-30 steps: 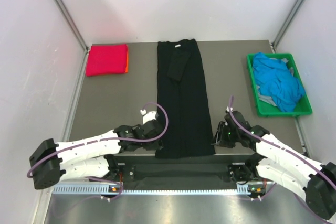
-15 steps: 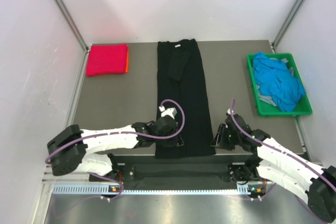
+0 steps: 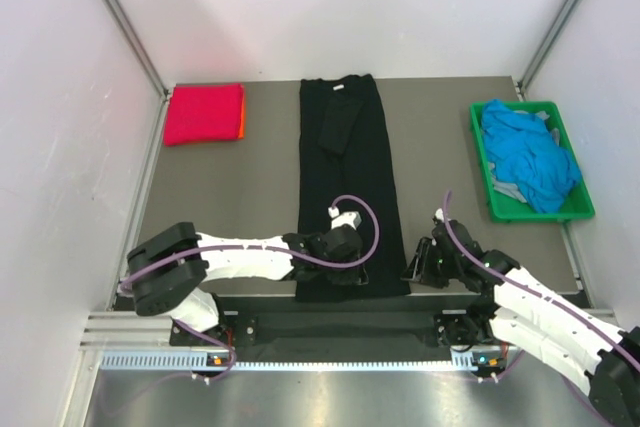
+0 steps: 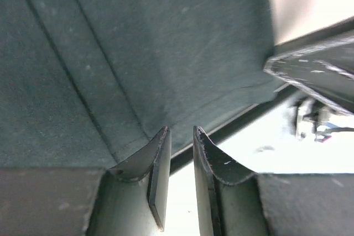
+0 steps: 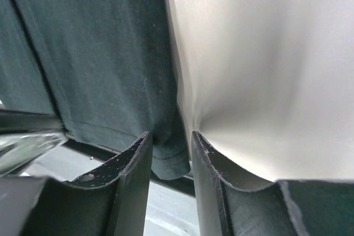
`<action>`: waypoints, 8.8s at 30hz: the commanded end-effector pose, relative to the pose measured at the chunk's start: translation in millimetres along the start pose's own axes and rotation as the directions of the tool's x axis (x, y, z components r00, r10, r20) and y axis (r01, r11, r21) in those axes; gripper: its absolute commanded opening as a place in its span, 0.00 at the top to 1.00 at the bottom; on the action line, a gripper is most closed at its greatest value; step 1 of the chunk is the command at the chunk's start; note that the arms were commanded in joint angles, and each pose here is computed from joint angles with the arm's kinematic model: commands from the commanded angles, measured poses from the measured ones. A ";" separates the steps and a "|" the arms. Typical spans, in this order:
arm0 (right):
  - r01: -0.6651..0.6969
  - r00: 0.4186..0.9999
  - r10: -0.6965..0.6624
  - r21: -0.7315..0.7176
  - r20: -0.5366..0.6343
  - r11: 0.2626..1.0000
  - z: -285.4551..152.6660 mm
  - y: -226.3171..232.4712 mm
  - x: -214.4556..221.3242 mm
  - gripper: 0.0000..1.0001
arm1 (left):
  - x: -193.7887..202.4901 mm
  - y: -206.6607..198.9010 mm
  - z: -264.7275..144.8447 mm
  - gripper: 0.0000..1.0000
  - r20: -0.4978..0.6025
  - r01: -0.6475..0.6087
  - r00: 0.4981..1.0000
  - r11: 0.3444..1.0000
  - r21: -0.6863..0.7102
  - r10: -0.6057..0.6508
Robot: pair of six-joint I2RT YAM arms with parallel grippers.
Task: Fold and stack the t-shirts
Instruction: Fold the tshirt
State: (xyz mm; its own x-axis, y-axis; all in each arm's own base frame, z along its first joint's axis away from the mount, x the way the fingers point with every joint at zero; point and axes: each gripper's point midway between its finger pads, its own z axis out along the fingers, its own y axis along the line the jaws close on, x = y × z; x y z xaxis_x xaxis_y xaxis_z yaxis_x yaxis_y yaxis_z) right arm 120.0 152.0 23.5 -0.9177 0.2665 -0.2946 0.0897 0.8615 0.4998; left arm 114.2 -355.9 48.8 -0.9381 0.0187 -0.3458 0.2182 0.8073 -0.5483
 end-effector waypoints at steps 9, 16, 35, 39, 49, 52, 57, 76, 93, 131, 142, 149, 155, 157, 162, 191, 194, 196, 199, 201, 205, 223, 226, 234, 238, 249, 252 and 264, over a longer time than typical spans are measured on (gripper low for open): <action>0.021 0.999 -0.020 0.016 -0.048 1.000 2.4 -9.2 15.2 0.66 | 8.8 2.1 10.9 0.75 0.012 -0.035 0.999 0.994 -0.106 0.037; 0.005 0.999 -0.006 -0.029 -0.053 1.000 3.6 -6.2 21.1 0.78 | 11.5 19.0 6.1 0.85 0.030 -0.032 0.999 0.987 -0.154 0.037; -0.097 0.995 0.094 -0.072 -0.042 0.993 3.3 -12.4 34.3 1.00 | 15.1 -1.5 -21.5 0.84 0.059 -0.023 0.998 0.995 -0.097 0.029; -0.080 0.996 0.078 -0.059 -0.039 0.995 -1.7 -9.8 30.5 0.82 | -8.2 -10.6 -47.9 0.78 0.126 -0.077 0.988 0.992 -0.102 0.090; -0.103 0.987 0.098 0.027 0.130 0.994 -45.2 -5.2 -8.8 0.69 | -117.6 52.0 -161.7 0.71 0.382 0.021 0.924 0.991 -0.129 0.030; -0.109 0.980 0.108 -0.001 0.164 0.994 -54.0 12.5 -24.8 0.69 | -135.1 82.2 -171.7 0.67 0.418 0.059 0.908 0.983 -0.171 0.019; -0.050 0.982 0.059 -0.054 0.182 0.997 -54.9 54.5 -50.6 0.69 | -134.6 122.6 -136.3 0.73 0.290 0.147 0.950 0.986 -0.083 -0.117; 0.253 0.965 -0.252 0.007 -0.076 0.967 50.1 166.5 63.5 0.73 | -110.5 144.5 -114.6 0.73 0.210 0.139 0.968 0.990 0.017 -0.139; 0.259 0.963 -0.251 0.075 -0.098 0.963 61.7 156.4 78.3 0.73 | -112.2 146.4 -114.5 0.73 0.216 0.136 0.967 0.991 0.004 -0.134; 0.257 0.965 -0.262 0.184 0.004 0.949 31.9 119.5 68.0 1.00 | -104.1 152.1 -107.1 0.70 0.181 0.160 0.971 0.987 -0.015 -0.154; 0.252 0.965 -0.261 0.202 0.021 0.946 27.8 118.6 65.7 1.00 | -77.3 129.9 -104.2 0.73 0.164 0.139 0.975 0.987 0.077 -0.150; 0.249 0.965 -0.260 0.208 0.025 0.946 26.6 115.4 67.8 1.00 | -58.1 106.4 -95.7 0.75 0.120 0.099 0.986 0.989 0.113 -0.113; 0.253 0.965 -0.263 0.209 0.021 0.945 27.4 117.2 68.4 0.89 | -49.1 91.7 -85.0 0.76 0.118 0.101 0.986 0.984 0.149 -0.119; 0.258 0.963 -0.268 0.208 0.023 0.944 26.0 120.3 66.7 0.86 | -44.5 92.8 -78.9 0.77 0.106 0.114 0.986 0.984 0.139 -0.130; 0.271 0.960 -0.279 0.189 0.022 0.944 19.4 127.7 63.6 0.83 | -30.7 81.9 -63.4 0.78 0.079 0.103 0.990 0.983 0.154 -0.116; 0.414 0.879 -0.396 -0.014 0.264 0.910 74.5 209.1 -209.4 0.79 | 0.0 113.0 -39.2 0.80 0.046 0.095 0.994 0.995 -0.006 -0.095; 0.425 0.879 -0.410 -0.010 0.243 0.905 97.6 209.7 -212.6 0.79 | -1.0 112.1 -39.9 0.80 0.045 0.091 0.995 0.996 -0.010 -0.091; 0.428 0.880 -0.417 -0.002 0.228 0.904 107.3 208.2 -212.8 0.79 | -1.7 110.3 -40.3 0.80 0.046 0.089 0.995 0.996 -0.005 -0.089; 0.423 0.882 -0.420 0.032 0.215 0.905 120.8 199.9 -213.6 0.79 | 0.8 111.6 -40.4 0.80 0.044 0.090 0.995 0.996 -0.004 -0.090; 0.424 0.881 -0.425 0.055 0.208 0.904 128.5 192.8 -213.7 0.78 | 3.7 113.4 -40.1 0.80 0.044 0.096 0.994 0.995 -0.004 -0.095; 0.422 0.880 -0.433 0.094 0.198 0.902 140.5 182.6 -215.0 0.75 | 7.6 113.9 -40.7 0.80 0.045 0.102 0.994 0.995 0.006 -0.102; 0.401 0.891 -0.413 0.100 0.188 0.910 160.3 176.6 -214.1 0.76 | 9.8 116.4 -39.4 0.81 0.046 0.106 0.993 0.994 -0.009 -0.106; 0.401 0.892 -0.415 0.113 0.181 0.909 161.9 174.3 -213.6 0.78 | 9.3 115.9 -38.5 0.81 0.046 0.105 0.993 0.994 -0.009 -0.105; 0.406 0.884 -0.427 0.141 0.189 0.903 159.6 172.4 -219.7 1.00 | 10.9 115.4 -37.5 0.82 0.035 0.095 0.995 0.995 -0.019 -0.095; 0.405 0.877 -0.436 0.176 0.203 0.897 152.9 170.2 -227.6 1.00 | 12.2 117.9 -37.9 0.82 0.039 0.096 0.995 0.995 -0.026 -0.095; 0.426 0.864 -0.467 0.221 0.188 0.877 150.5 169.5 -239.9 1.00 | 16.5 116.6 -38.3 0.82 0.035 0.095 0.995 0.995 -0.025 -0.094; 0.426 0.867 -0.468 0.231 0.173 0.875 152.1 166.8 -240.4 1.00 | 16.3 117.2 -37.7 0.82 0.037 0.096 0.995 0.995 -0.032 -0.095; 0.396 0.880 -0.435 0.212 0.190 0.893 110.6 177.6 -239.8 0.80 | -1.0 99.5 -47.8 0.79 0.068 0.069 0.995 0.997 -0.026 -0.067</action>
State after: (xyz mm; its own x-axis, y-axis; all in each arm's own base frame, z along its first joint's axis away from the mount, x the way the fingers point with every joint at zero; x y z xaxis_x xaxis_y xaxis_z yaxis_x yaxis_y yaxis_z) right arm 390.3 291.8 38.4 -0.8192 -0.1161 -0.5617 -0.2168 0.9693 0.1159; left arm 120.5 -249.3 21.8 -0.9375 -0.0923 -0.3354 0.1293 0.8027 -0.5822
